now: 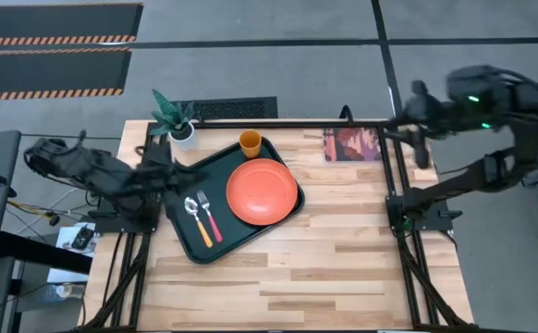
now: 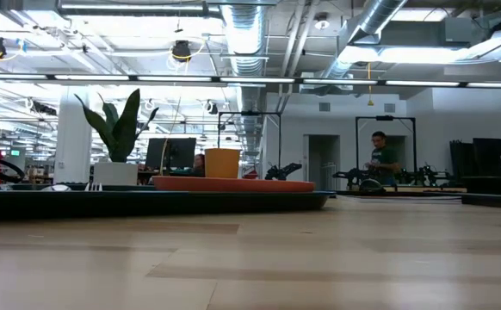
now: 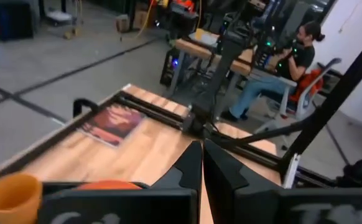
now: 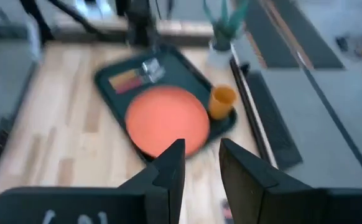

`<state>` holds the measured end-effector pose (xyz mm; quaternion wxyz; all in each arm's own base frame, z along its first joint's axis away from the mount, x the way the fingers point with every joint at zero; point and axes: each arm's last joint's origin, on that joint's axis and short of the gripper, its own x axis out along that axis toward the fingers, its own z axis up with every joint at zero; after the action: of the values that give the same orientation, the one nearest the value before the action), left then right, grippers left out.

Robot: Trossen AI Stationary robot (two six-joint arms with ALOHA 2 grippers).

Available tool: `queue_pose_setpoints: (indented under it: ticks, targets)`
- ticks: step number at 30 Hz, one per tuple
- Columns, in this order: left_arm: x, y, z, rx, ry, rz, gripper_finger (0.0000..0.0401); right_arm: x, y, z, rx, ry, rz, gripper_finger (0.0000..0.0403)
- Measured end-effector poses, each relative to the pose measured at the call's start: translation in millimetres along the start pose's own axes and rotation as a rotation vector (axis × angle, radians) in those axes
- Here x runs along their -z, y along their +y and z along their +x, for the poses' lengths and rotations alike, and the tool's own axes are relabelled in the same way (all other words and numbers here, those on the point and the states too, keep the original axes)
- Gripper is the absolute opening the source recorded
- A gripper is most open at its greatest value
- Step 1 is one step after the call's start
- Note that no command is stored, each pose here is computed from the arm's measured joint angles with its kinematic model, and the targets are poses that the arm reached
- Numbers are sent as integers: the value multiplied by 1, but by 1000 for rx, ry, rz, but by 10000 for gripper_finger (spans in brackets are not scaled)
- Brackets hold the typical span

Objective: Pick and place plate/cup/fork/spoon on tray
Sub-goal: Return to Home Position

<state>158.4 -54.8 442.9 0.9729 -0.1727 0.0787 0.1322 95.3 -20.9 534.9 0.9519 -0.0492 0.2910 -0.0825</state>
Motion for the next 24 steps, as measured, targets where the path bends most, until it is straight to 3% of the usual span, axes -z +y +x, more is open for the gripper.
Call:
queue_pose_setpoints:
  ticks: [7,12,17,24]
  targets:
    - [-12,24,-35,36,-55,55,0,47,9,-23,-29,-347,112,123]
    - [-5,40,-50,71,-91,58,0,100,20,-8,-99,-629,194,123]
    - [42,61,-47,146,-139,-1,0,155,30,33,-163,-742,363,123]
    - [121,99,-46,290,-232,-167,0,206,38,69,-173,-808,417,123]
